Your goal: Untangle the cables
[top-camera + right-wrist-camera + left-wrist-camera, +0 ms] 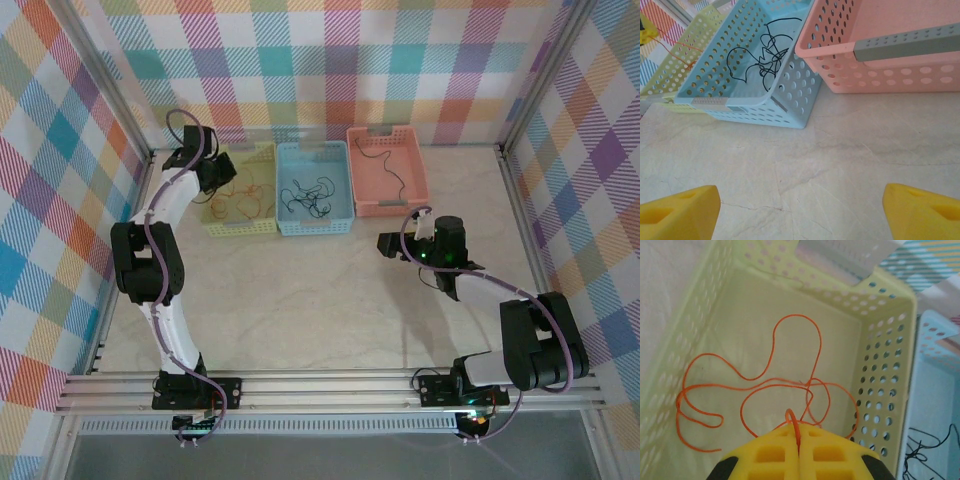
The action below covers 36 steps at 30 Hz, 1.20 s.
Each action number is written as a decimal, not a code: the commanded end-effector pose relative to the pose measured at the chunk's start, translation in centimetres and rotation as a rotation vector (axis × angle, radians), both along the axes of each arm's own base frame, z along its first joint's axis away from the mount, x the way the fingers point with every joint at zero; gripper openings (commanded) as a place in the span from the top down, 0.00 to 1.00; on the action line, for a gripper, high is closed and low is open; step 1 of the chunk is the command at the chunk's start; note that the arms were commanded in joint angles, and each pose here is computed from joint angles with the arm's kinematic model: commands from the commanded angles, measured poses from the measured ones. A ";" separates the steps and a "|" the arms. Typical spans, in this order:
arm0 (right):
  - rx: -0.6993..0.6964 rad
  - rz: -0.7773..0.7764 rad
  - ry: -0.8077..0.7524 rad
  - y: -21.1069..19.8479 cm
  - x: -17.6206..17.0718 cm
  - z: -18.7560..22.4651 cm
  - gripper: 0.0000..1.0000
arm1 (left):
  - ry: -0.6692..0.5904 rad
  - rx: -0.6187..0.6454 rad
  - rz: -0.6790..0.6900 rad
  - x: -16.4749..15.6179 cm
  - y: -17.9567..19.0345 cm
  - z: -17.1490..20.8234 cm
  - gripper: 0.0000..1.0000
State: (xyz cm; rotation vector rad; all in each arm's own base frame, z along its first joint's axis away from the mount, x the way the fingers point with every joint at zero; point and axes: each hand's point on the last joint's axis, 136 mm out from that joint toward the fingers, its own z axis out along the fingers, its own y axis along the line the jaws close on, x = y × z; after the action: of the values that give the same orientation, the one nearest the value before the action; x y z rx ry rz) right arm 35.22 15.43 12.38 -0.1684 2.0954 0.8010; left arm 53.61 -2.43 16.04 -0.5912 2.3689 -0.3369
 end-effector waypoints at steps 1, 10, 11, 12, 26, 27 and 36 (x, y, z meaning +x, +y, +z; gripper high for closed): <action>0.028 0.027 -0.047 0.7 0.6 1.6 0.16 | -0.070 -0.039 0.035 -0.1 0.2 3.2 1.00; 0.025 0.019 -0.069 0.6 0.5 2.0 0.15 | 0.013 -0.157 0.012 -4.1 -1.6 -0.8 0.42; 0.026 0.017 -0.084 0.5 0.4 2.3 0.14 | 0.000 -0.151 0.023 -4.9 -1.3 -0.2 0.35; 0.025 0.012 -0.093 0.4 0.4 2.5 0.14 | -0.018 -0.142 0.030 -5.6 -1.1 0.5 0.32; 0.026 -0.008 -0.243 -0.2 -1.0 7.2 0.03 | -0.463 -0.027 0.073 -18.7 0.9 12.0 0.00; 0.013 -0.022 -0.259 -0.6 -1.2 7.9 0.03 | -0.505 -0.015 0.075 -19.4 1.0 12.6 0.00; -0.290 -0.367 -0.410 -8.0 -0.9 8.6 0.00 | -0.680 0.319 0.132 -20.7 4.3 8.9 0.00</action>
State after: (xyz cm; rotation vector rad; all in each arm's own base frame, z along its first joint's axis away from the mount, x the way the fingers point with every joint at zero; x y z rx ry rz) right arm 33.78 10.76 23.62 -0.1320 1.7228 0.4809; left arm 32.01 0.58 25.04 -0.4752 1.7422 -0.2480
